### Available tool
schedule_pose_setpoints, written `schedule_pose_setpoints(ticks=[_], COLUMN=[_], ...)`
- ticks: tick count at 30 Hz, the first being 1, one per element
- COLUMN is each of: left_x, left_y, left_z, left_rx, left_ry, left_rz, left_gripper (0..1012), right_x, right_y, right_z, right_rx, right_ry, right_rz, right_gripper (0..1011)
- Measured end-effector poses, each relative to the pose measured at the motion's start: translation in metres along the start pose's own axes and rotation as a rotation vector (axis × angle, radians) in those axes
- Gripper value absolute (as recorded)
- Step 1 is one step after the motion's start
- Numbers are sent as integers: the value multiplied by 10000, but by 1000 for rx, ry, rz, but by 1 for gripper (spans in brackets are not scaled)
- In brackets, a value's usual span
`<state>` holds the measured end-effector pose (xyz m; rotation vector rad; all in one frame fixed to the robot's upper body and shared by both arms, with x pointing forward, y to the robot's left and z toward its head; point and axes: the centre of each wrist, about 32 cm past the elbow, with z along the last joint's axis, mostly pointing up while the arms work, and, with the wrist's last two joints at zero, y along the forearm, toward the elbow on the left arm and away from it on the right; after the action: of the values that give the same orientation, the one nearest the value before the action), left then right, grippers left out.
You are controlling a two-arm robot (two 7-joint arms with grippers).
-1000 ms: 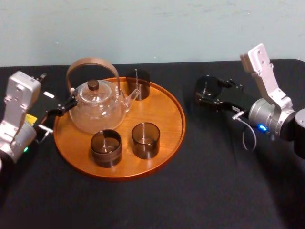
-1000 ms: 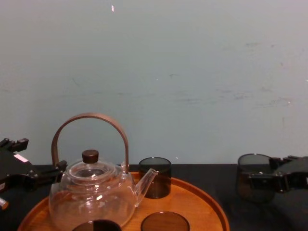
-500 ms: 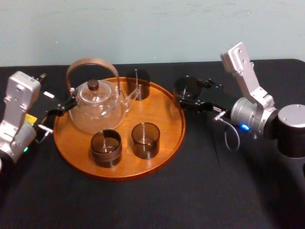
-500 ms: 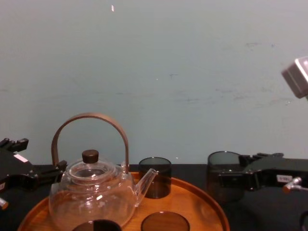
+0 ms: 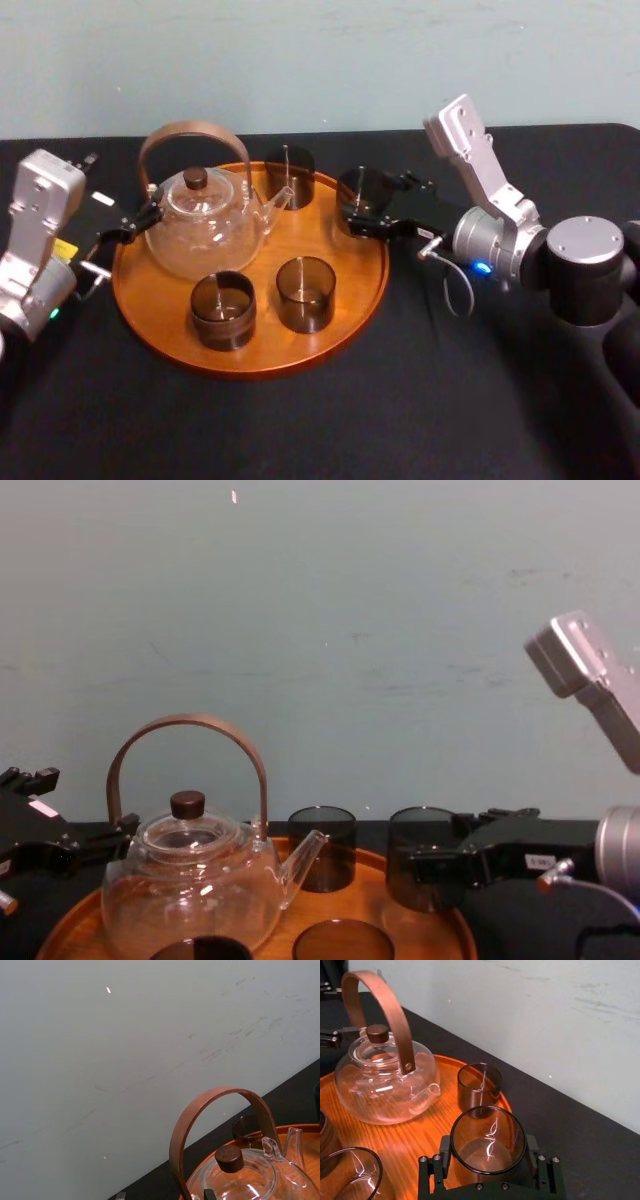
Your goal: Pick up the glass from the table and place it on the tray.
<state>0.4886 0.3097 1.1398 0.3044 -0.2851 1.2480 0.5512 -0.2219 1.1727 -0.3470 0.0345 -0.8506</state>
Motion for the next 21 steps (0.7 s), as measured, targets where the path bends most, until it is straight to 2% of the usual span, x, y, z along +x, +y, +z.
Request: schedule_pose_setpoints(ticks=[21], left_x=[0], left_y=[0], left_z=[0], left_rx=[0], left_ry=[0], left_rz=[0], left_gripper=[1010], right_x=[-76], right_y=[195], right_z=[-56], right_rx=[-15], right_ry=[3], right_rz=[41], right_gripper=[898])
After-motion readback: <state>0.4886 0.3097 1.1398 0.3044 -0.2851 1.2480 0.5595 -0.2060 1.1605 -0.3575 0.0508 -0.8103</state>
